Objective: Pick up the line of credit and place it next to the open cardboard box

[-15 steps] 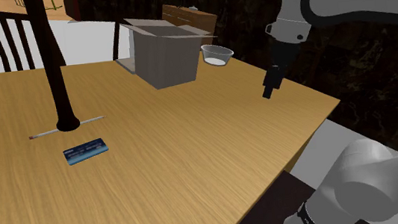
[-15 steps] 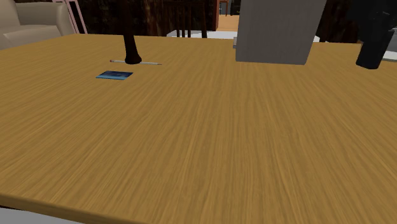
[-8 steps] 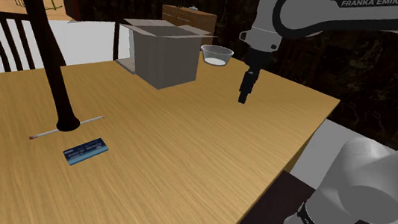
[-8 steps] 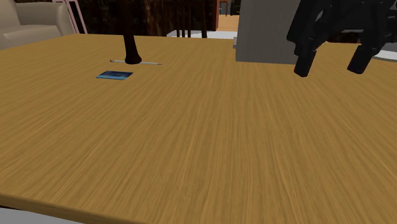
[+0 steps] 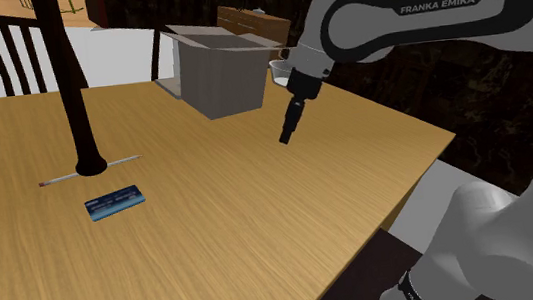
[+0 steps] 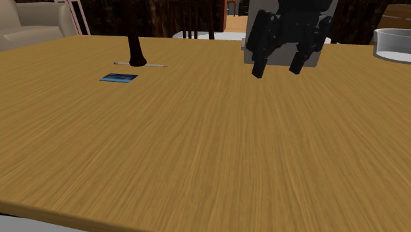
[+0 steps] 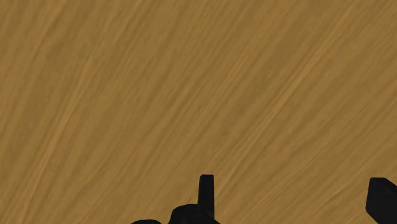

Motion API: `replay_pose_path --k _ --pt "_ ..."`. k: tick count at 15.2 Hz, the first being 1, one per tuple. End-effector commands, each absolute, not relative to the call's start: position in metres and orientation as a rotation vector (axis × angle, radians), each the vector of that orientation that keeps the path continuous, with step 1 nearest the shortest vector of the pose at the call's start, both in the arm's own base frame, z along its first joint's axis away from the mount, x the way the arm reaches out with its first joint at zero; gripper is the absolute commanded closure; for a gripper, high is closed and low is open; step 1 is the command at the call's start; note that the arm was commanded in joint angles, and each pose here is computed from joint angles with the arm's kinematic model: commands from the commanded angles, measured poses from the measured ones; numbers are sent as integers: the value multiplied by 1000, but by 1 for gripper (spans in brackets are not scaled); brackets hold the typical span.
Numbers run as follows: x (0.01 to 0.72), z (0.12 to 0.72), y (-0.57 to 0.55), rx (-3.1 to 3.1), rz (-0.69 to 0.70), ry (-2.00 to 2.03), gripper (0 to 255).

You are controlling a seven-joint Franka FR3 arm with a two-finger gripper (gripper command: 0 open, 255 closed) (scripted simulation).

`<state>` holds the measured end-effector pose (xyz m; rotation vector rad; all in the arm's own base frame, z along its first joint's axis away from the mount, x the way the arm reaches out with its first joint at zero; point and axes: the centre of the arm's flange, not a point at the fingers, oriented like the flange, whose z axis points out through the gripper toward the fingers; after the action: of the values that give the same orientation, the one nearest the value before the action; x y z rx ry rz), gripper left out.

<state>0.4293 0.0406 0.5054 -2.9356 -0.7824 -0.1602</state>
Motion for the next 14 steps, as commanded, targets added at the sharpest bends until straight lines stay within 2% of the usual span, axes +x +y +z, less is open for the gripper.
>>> replay_pose_path --k 1,14 --pt "443 497 56 -2887 -195 -869 0" --pt "510 470 180 -2521 -390 -1362 0"
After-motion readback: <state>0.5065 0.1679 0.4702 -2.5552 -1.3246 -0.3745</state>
